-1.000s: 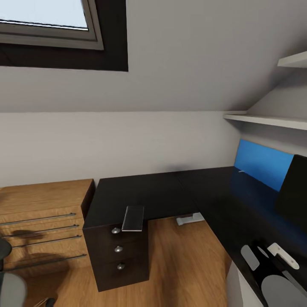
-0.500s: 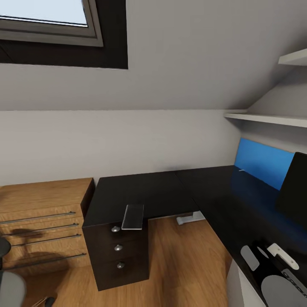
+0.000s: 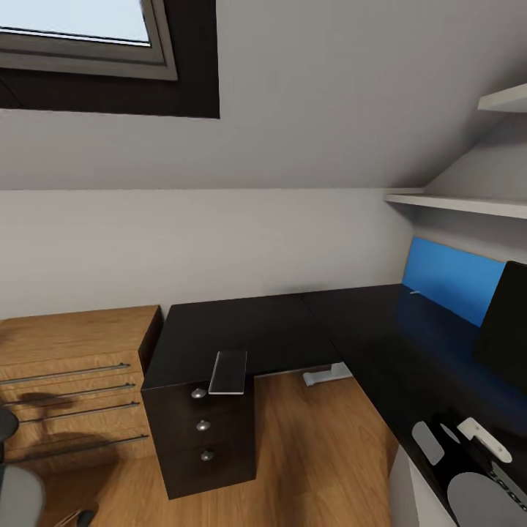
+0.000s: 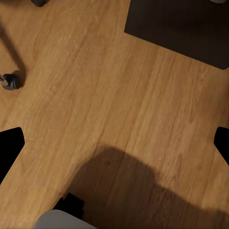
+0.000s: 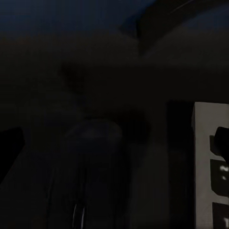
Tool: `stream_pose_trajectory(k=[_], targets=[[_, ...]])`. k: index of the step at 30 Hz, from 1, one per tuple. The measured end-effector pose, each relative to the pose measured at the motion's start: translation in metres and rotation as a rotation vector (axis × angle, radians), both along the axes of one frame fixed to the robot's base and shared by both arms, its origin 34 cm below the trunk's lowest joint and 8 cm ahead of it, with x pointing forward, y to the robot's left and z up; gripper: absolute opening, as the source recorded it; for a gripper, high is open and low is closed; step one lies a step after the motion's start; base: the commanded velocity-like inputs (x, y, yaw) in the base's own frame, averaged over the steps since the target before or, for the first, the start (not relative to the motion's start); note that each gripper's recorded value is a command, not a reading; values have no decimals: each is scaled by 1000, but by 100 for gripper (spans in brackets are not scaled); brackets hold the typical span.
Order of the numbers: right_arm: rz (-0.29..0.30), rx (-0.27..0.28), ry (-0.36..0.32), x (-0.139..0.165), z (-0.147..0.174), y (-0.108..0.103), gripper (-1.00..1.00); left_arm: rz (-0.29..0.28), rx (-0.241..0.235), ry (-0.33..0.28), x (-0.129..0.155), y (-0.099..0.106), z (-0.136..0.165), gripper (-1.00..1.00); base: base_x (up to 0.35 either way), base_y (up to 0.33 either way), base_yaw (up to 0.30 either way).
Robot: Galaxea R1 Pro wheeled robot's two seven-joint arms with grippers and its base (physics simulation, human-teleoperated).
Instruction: In the bedroom, organize the workspace by keeping the computer under the desk, ensuring the monitor is on the desk, placing the keyboard on the desk next to the monitor, placing the mouse on the desk next to the keyboard, moving the folder from the swivel chair onto the desk next to the mouse, stacking the notebook on top of the folder with the pen on top of the notebook, and positioning the swivel chair next to the desk.
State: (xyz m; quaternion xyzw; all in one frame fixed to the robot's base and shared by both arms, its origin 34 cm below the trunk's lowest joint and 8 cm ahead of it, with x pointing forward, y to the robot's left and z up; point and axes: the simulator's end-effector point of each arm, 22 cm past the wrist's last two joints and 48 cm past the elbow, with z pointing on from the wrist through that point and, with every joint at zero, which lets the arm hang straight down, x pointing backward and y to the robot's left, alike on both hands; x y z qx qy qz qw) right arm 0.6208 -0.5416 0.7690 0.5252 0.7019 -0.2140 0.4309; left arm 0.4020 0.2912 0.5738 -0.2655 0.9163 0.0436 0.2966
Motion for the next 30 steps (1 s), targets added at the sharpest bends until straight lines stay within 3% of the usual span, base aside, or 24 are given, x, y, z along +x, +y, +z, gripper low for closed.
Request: stream_pose_trajectory(k=[10,15,23,25,27,30], targets=[[-10,-27,-42,5,10,-1,100,0,-1,12,-4,0,-3,100,0,0,0],[13,-25,-77,19,16,22,100,-1,-1,25,-9,0,-7,100,0,0,17],[167,-85,-106,57,36,91,100,-2,-2,58,-21,-1,-15,100,0,0,212],[221,-89,-101,66,35,122,100,-3,-1,70,-26,0,-19,100,0,0,275],[315,-123,-87,77,37,167,100,-2,-1,77,-29,0,-20,100,0,0,279],[369,-134,-81,81,37,197,100,-2,-1,80,-30,0,-21,100,0,0,280]])
